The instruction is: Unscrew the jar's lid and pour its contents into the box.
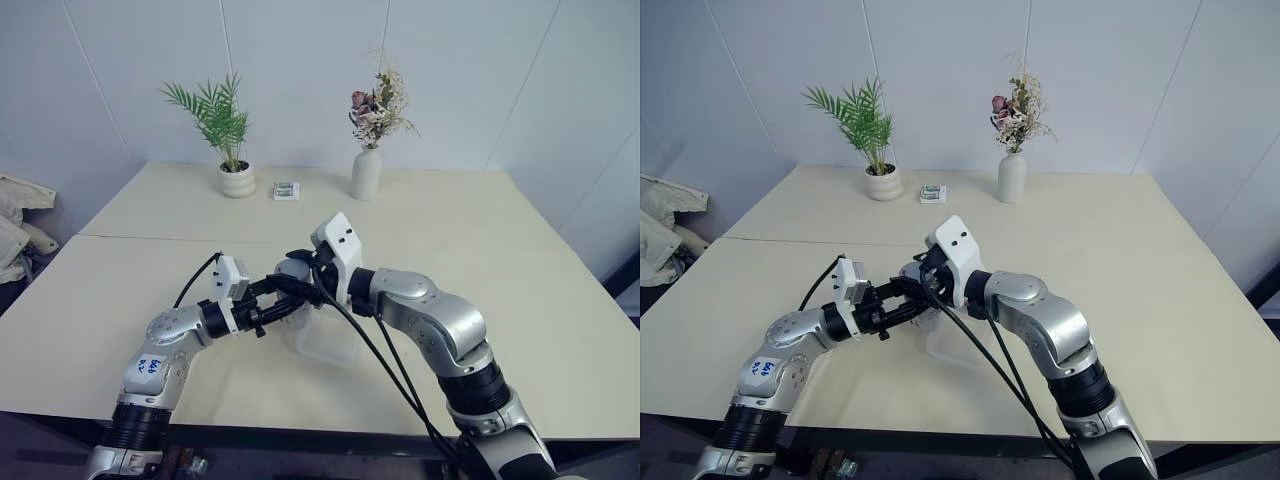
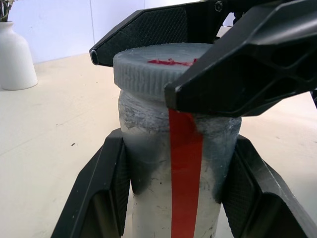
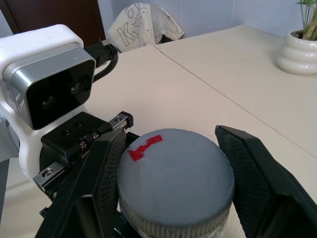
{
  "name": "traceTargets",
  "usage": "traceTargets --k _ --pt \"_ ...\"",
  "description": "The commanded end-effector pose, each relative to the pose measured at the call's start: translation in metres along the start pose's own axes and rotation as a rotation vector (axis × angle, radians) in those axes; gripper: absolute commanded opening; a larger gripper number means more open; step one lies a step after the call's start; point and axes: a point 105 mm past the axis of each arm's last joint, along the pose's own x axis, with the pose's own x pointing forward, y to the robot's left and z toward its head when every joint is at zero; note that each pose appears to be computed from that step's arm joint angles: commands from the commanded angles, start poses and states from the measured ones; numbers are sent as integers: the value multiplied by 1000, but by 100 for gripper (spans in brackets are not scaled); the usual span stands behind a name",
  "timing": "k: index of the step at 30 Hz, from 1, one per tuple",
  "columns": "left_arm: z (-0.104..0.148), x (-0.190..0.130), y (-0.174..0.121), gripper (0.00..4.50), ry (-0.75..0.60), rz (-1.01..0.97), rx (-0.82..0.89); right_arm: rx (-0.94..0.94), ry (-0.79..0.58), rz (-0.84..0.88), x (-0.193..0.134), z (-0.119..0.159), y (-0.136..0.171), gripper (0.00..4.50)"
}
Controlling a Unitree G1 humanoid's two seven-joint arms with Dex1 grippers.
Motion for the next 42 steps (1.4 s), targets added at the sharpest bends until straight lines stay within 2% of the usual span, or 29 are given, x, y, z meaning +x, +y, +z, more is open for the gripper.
traceTargets --k 1,4,10,16,22,29,31,35,42 --pt "12 1 2 205 -21 -11 42 20 -81 63 -5 18 5 257" --pt "16 2 0 205 -33 -56 35 26 -89 216 -12 23 17 257" --pt "35 2 -10 205 -60 -247 15 -82 -47 525 -35 24 32 257" --pt "44 -1 -21 205 -42 -436 -19 -137 -24 724 -46 29 29 257" --pt "37 1 -37 205 -1 -551 -39 -176 -14 804 -44 34 24 257" --pt "42 4 -36 205 -65 -503 -23 -157 -8 785 -42 32 20 257" --pt "42 3 -37 205 -70 -501 -26 -105 2 762 -42 31 18 331" --pt "45 3 -40 205 -81 -504 -29 -127 -62 721 -41 36 17 443" --pt "42 -1 -34 205 -78 -457 -21 -151 -145 613 -37 46 10 443"
